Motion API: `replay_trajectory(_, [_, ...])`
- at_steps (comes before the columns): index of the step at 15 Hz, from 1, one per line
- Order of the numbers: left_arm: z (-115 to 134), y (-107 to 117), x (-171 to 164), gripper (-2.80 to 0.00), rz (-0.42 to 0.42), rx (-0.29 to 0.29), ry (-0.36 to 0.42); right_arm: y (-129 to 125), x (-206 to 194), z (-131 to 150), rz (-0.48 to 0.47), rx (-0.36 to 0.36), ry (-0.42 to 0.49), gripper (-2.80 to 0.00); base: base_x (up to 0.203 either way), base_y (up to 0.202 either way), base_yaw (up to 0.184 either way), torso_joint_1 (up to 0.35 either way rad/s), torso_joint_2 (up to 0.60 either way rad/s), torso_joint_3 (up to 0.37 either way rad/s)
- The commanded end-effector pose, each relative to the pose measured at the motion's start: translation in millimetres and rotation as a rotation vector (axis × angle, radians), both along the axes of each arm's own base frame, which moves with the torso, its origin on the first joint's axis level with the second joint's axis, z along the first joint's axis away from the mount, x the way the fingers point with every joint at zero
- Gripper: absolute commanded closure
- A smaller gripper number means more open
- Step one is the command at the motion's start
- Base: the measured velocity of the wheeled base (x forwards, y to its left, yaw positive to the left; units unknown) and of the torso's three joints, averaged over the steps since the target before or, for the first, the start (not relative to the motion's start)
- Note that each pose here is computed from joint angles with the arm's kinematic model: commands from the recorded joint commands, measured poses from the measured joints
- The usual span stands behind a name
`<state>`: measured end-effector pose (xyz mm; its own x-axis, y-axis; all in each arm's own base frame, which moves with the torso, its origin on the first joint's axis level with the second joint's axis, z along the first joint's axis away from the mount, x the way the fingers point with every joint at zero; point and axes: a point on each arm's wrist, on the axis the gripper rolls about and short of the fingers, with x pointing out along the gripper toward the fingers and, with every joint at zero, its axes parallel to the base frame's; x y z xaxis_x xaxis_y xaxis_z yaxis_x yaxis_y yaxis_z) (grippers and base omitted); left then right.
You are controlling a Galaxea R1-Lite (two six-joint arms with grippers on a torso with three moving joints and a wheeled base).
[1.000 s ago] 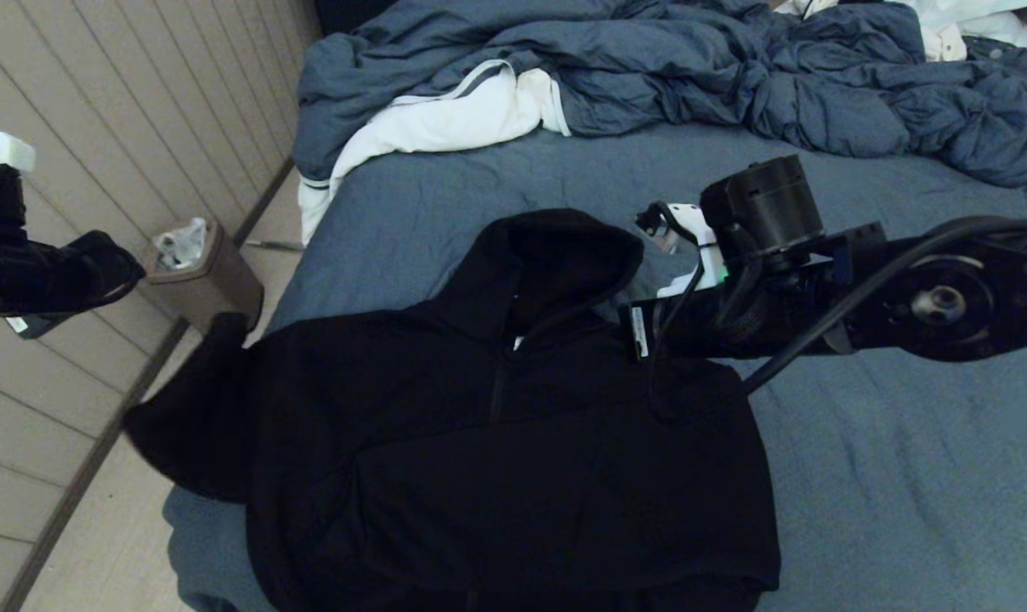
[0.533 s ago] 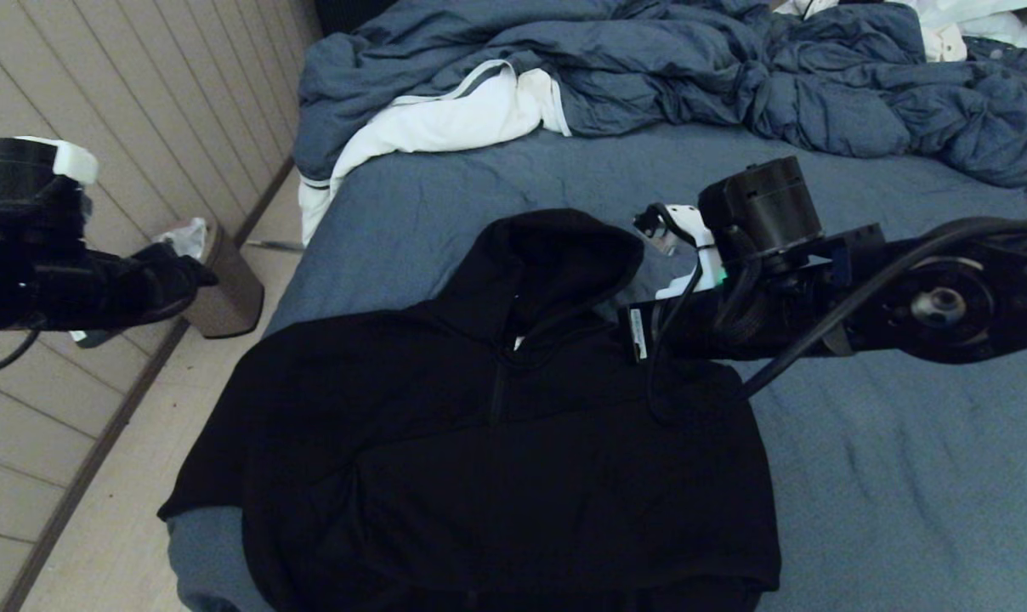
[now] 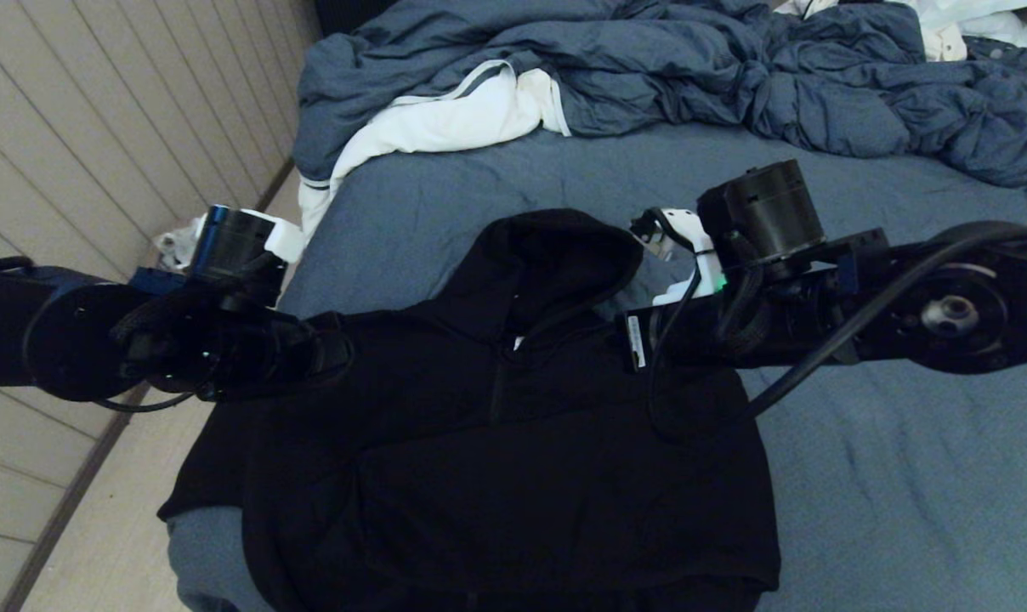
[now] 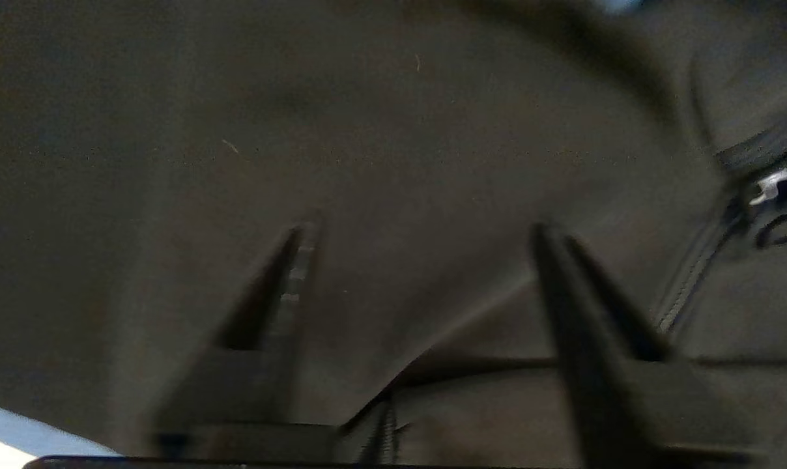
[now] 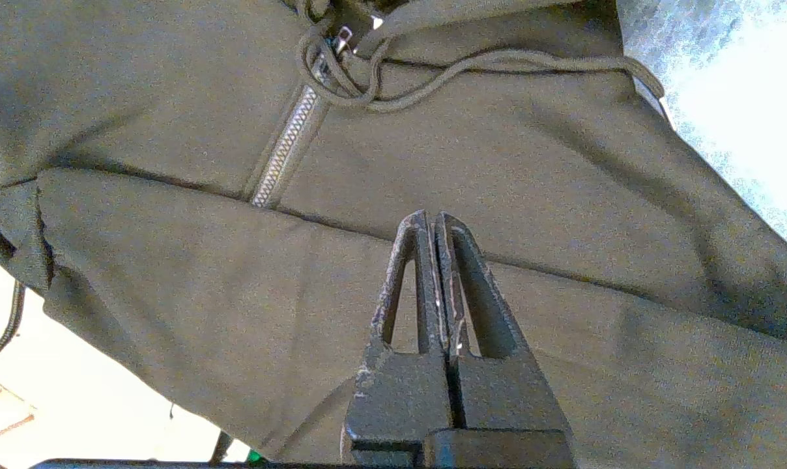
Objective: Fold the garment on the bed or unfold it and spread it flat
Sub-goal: Unfold the black sweatshirt
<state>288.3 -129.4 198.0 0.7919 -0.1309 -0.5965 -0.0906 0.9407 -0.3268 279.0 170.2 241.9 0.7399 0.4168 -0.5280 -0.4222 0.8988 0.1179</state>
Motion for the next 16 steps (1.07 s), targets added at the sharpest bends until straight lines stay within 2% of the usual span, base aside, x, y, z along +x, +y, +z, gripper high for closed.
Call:
replay_trajectory(1, [-17, -15, 6, 0.0, -0.03, 0.016, 0.048, 0, -2, 2, 0.004, 0.004, -0.004, 0.0, 0.0, 0.0, 0.0, 0.0, 0.0, 0.0])
replay_trajectory(2, [-23, -20, 8, 0.0, -0.039, 0.016, 0.053, 4, -5, 1, 0.02, 0.004, -0.001, 0.0, 0.0, 0.0, 0.0, 0.0, 0.0, 0.0])
replay_trajectory(4, [-25, -28, 16, 0.0, -0.038, -0.026, -0.019, 14, -11, -5, 0.058, -0.005, 0.019, 0.0, 0.0, 0.0, 0.0, 0.0, 0.0, 0.0])
replay_trajectory(6, [-30, -31, 17, 0.0, -0.028, -0.051, -0.043, 20, -13, -10, 0.076, -0.013, 0.032, 0.0, 0.0, 0.0, 0.0, 0.0, 0.0, 0.0])
replay_trajectory(10, [-39, -30, 16, 0.0, -0.008, -0.057, -0.015, 41, -30, -20, 0.154, -0.032, 0.064, 0.0, 0.0, 0.0, 0.0, 0.0, 0.0, 0.0])
replay_trajectory(14, [-45, -30, 17, 0.0, -0.007, -0.052, 0.005, 77, -50, -52, 0.263, -0.104, 0.141, 0.0, 0.0, 0.0, 0.0, 0.0, 0.0, 0.0])
replay_trajectory(16, [-49, -30, 18, 0.0, -0.008, -0.048, 0.014, 84, -58, -61, 0.293, -0.129, 0.162, 0.0, 0.0, 0.0, 0.0, 0.0, 0.0, 0.0])
